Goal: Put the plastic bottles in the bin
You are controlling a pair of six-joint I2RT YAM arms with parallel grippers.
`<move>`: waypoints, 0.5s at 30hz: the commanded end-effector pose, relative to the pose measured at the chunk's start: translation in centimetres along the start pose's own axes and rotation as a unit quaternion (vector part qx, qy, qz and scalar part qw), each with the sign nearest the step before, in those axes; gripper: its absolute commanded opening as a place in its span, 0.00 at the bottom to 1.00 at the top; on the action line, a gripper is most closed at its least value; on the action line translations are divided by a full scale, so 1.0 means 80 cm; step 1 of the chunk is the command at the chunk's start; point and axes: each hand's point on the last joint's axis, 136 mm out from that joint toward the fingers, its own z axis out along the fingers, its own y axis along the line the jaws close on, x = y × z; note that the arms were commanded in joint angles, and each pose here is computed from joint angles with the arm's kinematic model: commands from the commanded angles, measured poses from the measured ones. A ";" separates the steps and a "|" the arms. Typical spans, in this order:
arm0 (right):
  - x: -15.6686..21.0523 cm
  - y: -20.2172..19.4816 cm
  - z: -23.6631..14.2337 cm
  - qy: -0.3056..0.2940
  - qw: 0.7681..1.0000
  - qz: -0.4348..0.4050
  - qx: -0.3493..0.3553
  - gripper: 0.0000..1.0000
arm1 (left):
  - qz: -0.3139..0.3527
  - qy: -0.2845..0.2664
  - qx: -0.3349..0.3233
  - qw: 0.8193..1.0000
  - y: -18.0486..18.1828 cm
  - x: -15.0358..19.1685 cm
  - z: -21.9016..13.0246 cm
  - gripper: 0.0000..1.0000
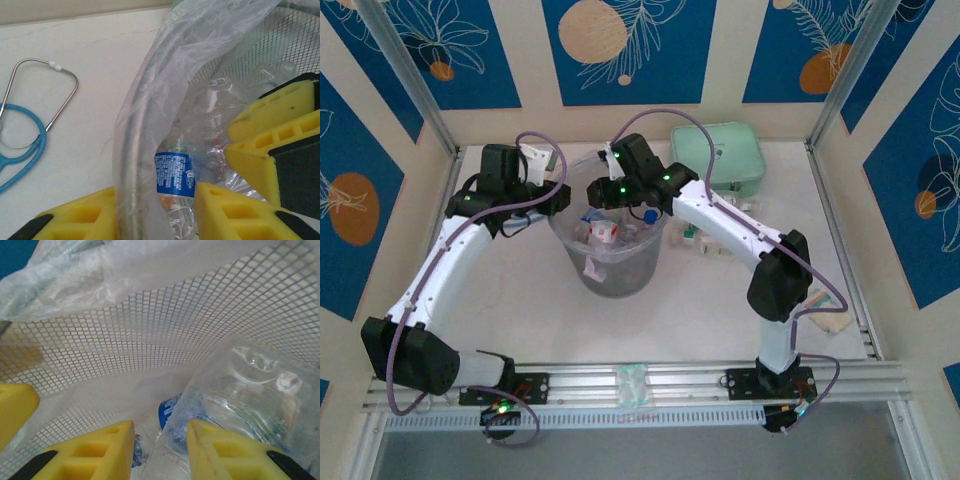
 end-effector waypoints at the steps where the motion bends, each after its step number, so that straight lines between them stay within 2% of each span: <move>1: 0.024 0.010 -0.011 0.030 0.999 0.009 -0.003 0.34 | 0.005 -0.006 0.034 0.999 -0.015 -0.002 0.003 0.37; 9: -0.036 0.047 -0.107 -0.054 0.998 -0.021 -0.037 0.42 | 0.005 -0.009 0.031 0.999 -0.014 -0.003 0.001 0.37; 15: -0.054 0.008 -0.165 -0.100 0.994 0.017 -0.031 0.54 | 0.003 -0.008 0.032 0.999 -0.014 -0.002 0.002 0.37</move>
